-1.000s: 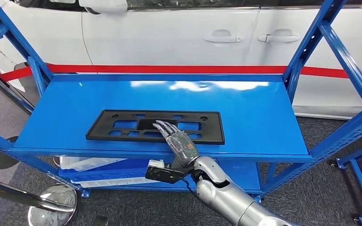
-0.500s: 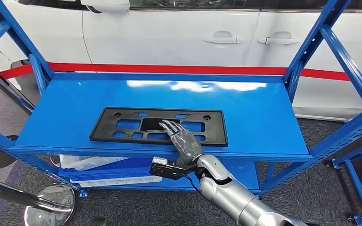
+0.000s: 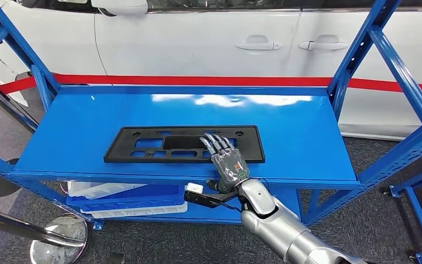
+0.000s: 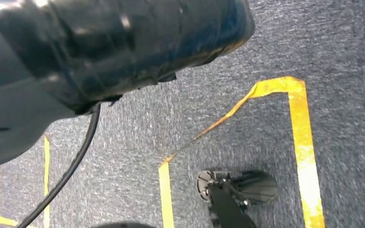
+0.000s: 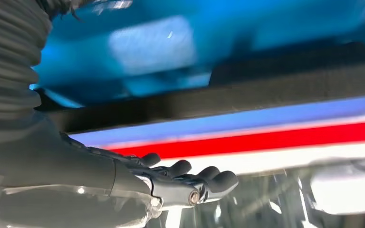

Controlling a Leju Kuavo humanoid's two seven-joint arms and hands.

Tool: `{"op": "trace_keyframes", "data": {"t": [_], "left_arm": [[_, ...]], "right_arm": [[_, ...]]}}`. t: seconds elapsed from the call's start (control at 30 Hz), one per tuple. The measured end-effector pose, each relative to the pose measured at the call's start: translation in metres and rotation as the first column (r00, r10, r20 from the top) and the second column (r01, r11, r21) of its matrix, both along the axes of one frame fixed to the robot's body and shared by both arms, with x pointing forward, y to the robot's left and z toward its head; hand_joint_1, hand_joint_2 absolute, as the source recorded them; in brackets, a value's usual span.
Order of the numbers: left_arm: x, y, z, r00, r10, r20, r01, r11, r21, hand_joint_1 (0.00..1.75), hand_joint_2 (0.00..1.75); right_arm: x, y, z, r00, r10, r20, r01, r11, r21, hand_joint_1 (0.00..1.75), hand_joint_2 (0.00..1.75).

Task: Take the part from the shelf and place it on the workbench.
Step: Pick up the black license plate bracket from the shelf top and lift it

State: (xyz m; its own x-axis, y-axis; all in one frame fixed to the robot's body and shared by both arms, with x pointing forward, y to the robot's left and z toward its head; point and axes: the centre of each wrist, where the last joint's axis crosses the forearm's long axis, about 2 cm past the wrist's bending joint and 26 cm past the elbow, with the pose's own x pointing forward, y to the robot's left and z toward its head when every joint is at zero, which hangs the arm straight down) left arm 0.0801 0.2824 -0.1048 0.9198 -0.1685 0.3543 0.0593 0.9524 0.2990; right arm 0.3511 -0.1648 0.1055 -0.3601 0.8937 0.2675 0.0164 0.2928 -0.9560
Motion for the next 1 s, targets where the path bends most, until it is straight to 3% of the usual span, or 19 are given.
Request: {"op": "trace_keyframes", "data": {"t": [0.07, 0.1, 0.2, 0.23, 1.0], "left_arm": [[0.000, -0.001, 0.000, 1.000, 0.003, 0.000, -0.003, 1.000, -0.001, 0.00, 0.00], [0.000, -0.001, 0.000, 1.000, 0.004, -0.001, -0.004, 1.000, -0.001, 0.00, 0.00], [-0.003, -0.001, 0.000, 1.000, 0.007, -0.008, -0.007, 1.000, 0.000, 0.00, 0.00], [-0.003, -0.001, -0.001, 1.000, 0.008, -0.009, -0.008, 1.000, 0.000, 0.00, 0.00], [0.000, -0.004, 0.001, 0.996, -0.057, 0.072, 0.053, 0.997, 0.060, 0.00, 0.00]], "right_arm": [[0.000, -0.001, 0.000, 0.999, -0.014, 0.039, 0.015, 1.000, -0.012, 0.00, 1.75], [0.000, -0.002, 0.000, 0.998, -0.023, 0.052, 0.024, 1.000, -0.015, 0.30, 1.75], [0.000, -0.006, -0.001, 0.997, -0.042, 0.060, 0.043, 0.999, -0.024, 1.58, 1.75], [0.000, -0.006, -0.002, 0.997, -0.044, 0.062, 0.046, 0.999, -0.026, 1.71, 1.75], [-0.003, -0.021, -0.006, 0.982, -0.077, 0.174, 0.074, 0.997, 0.022, 1.75, 1.75]]}}
